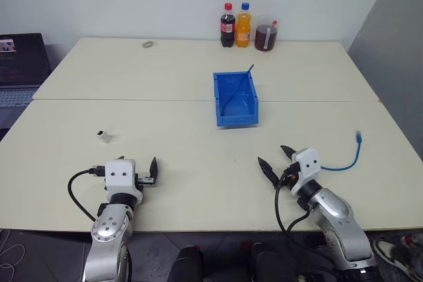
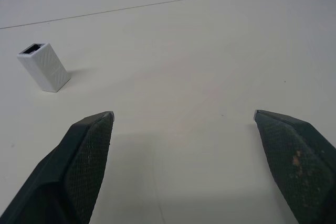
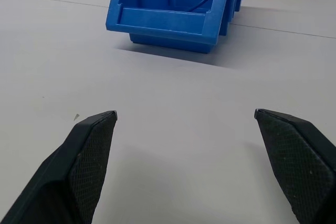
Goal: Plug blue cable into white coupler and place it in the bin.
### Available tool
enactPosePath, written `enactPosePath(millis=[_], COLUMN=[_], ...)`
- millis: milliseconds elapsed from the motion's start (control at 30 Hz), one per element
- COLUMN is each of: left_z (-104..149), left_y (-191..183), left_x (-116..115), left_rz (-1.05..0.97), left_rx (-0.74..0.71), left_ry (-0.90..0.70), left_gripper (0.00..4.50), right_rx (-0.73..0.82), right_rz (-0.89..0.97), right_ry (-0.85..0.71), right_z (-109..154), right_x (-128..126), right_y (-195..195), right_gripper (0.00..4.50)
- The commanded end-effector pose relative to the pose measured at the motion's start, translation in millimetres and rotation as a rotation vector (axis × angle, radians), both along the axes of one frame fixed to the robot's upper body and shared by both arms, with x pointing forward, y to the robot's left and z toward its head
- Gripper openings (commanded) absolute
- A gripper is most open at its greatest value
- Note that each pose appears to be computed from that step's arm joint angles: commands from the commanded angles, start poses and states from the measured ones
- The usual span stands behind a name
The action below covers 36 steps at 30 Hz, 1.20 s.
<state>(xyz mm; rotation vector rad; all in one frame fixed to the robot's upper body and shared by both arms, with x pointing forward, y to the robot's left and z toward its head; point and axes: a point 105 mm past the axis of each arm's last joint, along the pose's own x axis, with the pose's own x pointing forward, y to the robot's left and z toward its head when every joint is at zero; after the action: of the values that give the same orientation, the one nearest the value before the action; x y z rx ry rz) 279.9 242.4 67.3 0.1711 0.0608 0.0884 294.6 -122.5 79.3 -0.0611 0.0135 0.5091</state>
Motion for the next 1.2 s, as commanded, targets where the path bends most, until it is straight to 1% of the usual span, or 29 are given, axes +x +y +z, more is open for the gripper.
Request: enactPosePath(millis=[33, 267, 433, 833, 1000, 1133, 1200], left_z=[18.3, 13.2, 11.9, 13.4, 16.4, 31.0, 41.8], left_y=[-0.8, 0.7, 9.3, 9.8, 1.9, -9.0, -16.4], left_x=[0.4, -3.5, -7.6, -11.8, -12.0, -7.0, -2.4], left_rz=[-0.013, -0.016, -0.004, -0.083, -0.173, -0.356, -0.464], left_rx=[0.027, 0.057, 0.058, 0.019, -0.026, -0.022, -0.040], left_ry=[-0.071, -0.044, -0.049, -0.073, -0.080, -0.082, -0.074], left_gripper=[4.50, 4.50, 4.50, 4.50, 4.50, 4.50, 4.50], right_rx=[-0.007, -0.015, -0.016, -0.019, -0.017, -0.006, -0.022], right_rz=[0.016, 0.023, 0.027, 0.036, 0.016, -0.004, -0.029], right_ry=[-0.046, -0.041, -0.035, -0.047, -0.057, -0.083, -0.133], right_z=[9.9, 7.7, 6.9, 9.4, 11.0, 17.0, 24.4], right_x=[1.0, -1.0, -2.1, -2.2, -2.4, -6.4, -8.2], right_y=[1.1, 1.3, 1.1, 2.5, 0.0, -3.4, -7.9], right_gripper=[4.47, 4.47, 4.47, 4.47, 4.47, 4.47, 4.47])
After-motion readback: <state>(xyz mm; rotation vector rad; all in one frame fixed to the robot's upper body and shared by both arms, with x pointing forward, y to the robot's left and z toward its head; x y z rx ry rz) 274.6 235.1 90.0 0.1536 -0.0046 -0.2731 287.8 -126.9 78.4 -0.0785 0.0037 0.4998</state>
